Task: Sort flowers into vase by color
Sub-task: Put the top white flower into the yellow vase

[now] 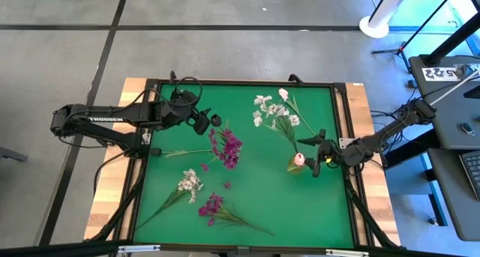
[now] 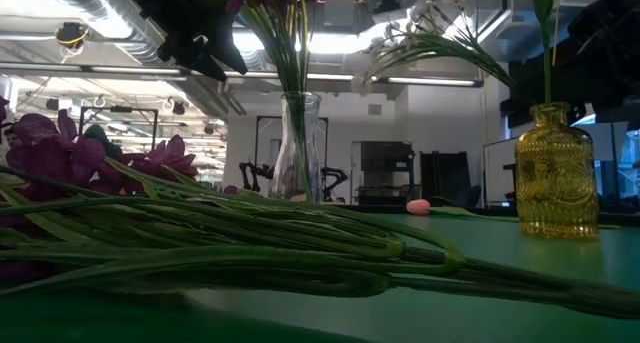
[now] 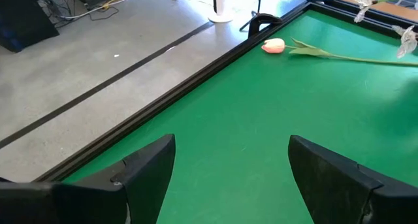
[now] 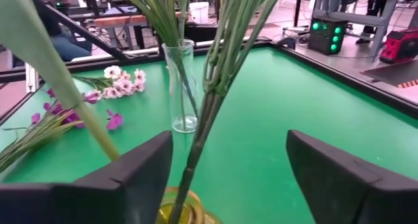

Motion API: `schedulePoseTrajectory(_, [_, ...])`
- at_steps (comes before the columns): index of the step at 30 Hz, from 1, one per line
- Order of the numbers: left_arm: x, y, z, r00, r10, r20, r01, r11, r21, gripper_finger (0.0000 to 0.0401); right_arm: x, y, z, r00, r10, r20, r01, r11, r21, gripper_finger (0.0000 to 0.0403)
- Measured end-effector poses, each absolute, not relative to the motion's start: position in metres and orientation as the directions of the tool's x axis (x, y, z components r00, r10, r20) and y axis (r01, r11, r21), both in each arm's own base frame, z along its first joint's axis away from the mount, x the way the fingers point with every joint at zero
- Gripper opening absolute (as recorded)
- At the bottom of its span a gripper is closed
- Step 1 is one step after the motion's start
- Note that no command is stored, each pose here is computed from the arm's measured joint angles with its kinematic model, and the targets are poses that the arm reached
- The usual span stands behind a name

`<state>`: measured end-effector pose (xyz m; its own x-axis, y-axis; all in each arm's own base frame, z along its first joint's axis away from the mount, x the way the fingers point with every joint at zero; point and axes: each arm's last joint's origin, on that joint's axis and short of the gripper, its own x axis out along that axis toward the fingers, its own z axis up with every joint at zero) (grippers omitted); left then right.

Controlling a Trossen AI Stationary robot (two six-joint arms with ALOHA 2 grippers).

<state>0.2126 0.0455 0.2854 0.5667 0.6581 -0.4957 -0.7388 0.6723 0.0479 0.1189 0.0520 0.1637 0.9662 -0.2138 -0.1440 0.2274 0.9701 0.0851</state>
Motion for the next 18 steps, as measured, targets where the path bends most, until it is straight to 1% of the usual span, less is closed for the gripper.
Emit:
schedulePoseTrajectory(3, [0.213, 0.046, 0.285, 0.566, 0.658, -0.496, -0.739, 0.672, 0.048, 0.0292, 0.118, 0.051, 0.166, 0.969, -0.21, -0.13, 0.224, 0.969, 0.102, 0.0326])
schedulePoseTrajectory(6, [0.213, 0.046, 0.285, 0.567, 0.658, -0.496, -0.739, 0.672, 0.048, 0.0292, 0.116, 0.051, 0.171, 0.978, -0.184, -0.102, 0.197, 0.97, 0.145, 0.0339])
schedulePoseTrajectory(12, [0.213, 0.046, 0.285, 0.567, 0.658, -0.496, -0.739, 0.672, 0.048, 0.0292, 0.109, 0.047, 0.181, 0.988, -0.155, -0.024, 0.157, 0.966, 0.207, 0.0342])
schedulePoseTrajectory(18, [0.213, 0.046, 0.285, 0.566, 0.659, -0.495, -0.74, 0.671, 0.046, 0.0292, 0.104, 0.043, 0.189, 0.984, -0.174, 0.033, 0.162, 0.957, 0.24, 0.0342])
